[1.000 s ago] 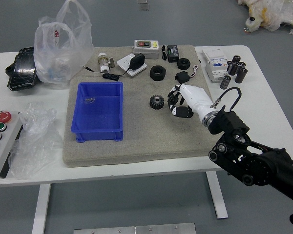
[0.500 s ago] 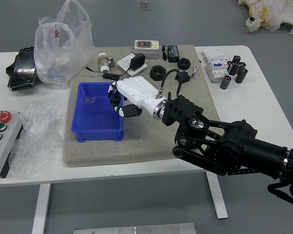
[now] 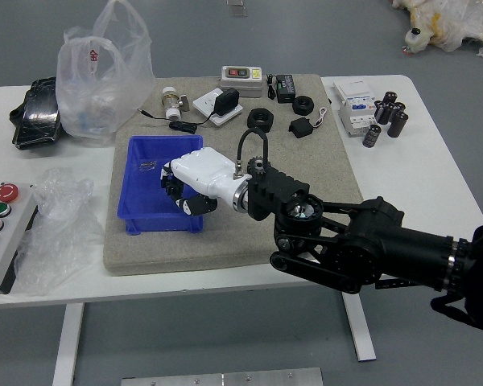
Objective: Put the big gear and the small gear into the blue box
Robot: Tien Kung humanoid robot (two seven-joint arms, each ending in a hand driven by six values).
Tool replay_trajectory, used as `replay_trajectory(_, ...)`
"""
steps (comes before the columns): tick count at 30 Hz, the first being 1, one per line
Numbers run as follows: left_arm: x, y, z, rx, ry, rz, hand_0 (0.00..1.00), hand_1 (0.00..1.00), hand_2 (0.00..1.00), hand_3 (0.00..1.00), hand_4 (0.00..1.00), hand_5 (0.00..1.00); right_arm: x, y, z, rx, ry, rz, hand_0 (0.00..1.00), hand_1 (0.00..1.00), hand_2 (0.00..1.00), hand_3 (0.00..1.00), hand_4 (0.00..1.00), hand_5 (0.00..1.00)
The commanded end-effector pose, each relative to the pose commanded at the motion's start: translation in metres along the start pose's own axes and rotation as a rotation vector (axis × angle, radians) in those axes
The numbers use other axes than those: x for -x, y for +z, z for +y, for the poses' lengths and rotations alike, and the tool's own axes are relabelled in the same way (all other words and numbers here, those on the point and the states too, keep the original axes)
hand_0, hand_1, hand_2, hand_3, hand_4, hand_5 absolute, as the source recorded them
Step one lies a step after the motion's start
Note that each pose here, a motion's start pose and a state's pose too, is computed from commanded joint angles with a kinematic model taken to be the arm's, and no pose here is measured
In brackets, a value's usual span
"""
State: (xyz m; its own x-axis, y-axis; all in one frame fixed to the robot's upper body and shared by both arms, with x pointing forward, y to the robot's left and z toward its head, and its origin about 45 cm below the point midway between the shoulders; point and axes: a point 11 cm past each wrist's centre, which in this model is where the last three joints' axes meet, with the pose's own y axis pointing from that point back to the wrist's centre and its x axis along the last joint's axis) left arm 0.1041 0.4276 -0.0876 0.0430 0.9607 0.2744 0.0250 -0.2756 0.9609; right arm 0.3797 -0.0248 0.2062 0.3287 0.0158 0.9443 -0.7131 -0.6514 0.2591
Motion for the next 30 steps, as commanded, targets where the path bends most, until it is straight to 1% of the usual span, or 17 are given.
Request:
replay_trajectory(5,0.000,0.000,0.000,0.001,0.000,-0.001,0.745,0.715,0.711,0.835,0.742,0.459,0.000,0.005,0.001,0.017,-0.003,-0.009,0.412,0.803,0.937,0.998,0.586,0.183)
replay_trajectory(6,0.000,0.000,0.000,0.001,0.000,-0.001,0.745,0.715,0.711,0.835,0.742,0.459,-0.001,0.006,0.001,0.021,0.000,-0.012,0.415,0.806,0.953,0.998,0.703,0.243)
replay_trajectory(11,0.000,0.001,0.000,0.002,-0.001,-0.002,0.745,0.715,0.711,0.835,0.742,0.459,-0.013,0.021,0.001,0.057,0.048,-0.038,0.415,0.806,0.953,0.998,0.703,0.243)
replay_trajectory(12,0.000,0.001,0.000,0.002,-0.001,-0.002,0.745,0.715,0.711,0.835,0.742,0.456,-0.016,0.026,0.001,0.073,0.062,-0.047,0.410,0.794,0.942,0.998,0.686,0.222)
replay_trajectory(15,0.000,0.001,0.000,0.002,-0.001,-0.002,0.745,0.715,0.711,0.835,0.742,0.456,-0.023,0.045,0.001,0.125,0.086,-0.065,0.410,0.794,0.942,0.998,0.686,0.222)
replay_trajectory(17,0.000,0.001,0.000,0.002,-0.001,-0.002,0.745,0.715,0.711,0.835,0.742,0.456,-0.023,0.059,0.001,0.164,0.090,-0.078,0.410,0.794,0.942,0.998,0.686,0.222)
replay_trajectory(18,0.000,0.000,0.000,0.002,-0.001,-0.002,0.745,0.715,0.710,0.835,0.742,0.458,-0.023,0.066,0.002,0.182,0.089,-0.082,0.411,0.793,0.929,0.998,0.743,0.252)
replay_trajectory(23,0.001,0.000,0.000,0.002,-0.001,-0.002,0.745,0.715,0.710,0.835,0.742,0.458,-0.012,0.099,0.004,0.284,0.059,-0.091,0.411,0.793,0.929,0.998,0.743,0.252)
replay_trajectory(24,0.001,0.000,0.000,0.002,-0.001,-0.002,0.745,0.715,0.710,0.835,0.742,0.457,-0.010,0.104,0.005,0.300,0.051,-0.089,0.447,0.791,0.930,0.998,0.836,0.327)
replay_trajectory(29,0.001,0.001,0.000,0.006,-0.002,-0.002,0.745,0.715,0.710,0.835,0.742,0.457,0.003,0.126,0.009,0.372,0.003,-0.080,0.447,0.791,0.930,0.998,0.836,0.327)
replay_trajectory(30,0.001,0.002,0.000,0.006,-0.002,-0.003,0.745,0.715,0.710,0.835,0.741,0.456,0.006,0.130,0.010,0.384,-0.007,-0.079,0.460,0.797,0.929,0.998,0.877,0.373)
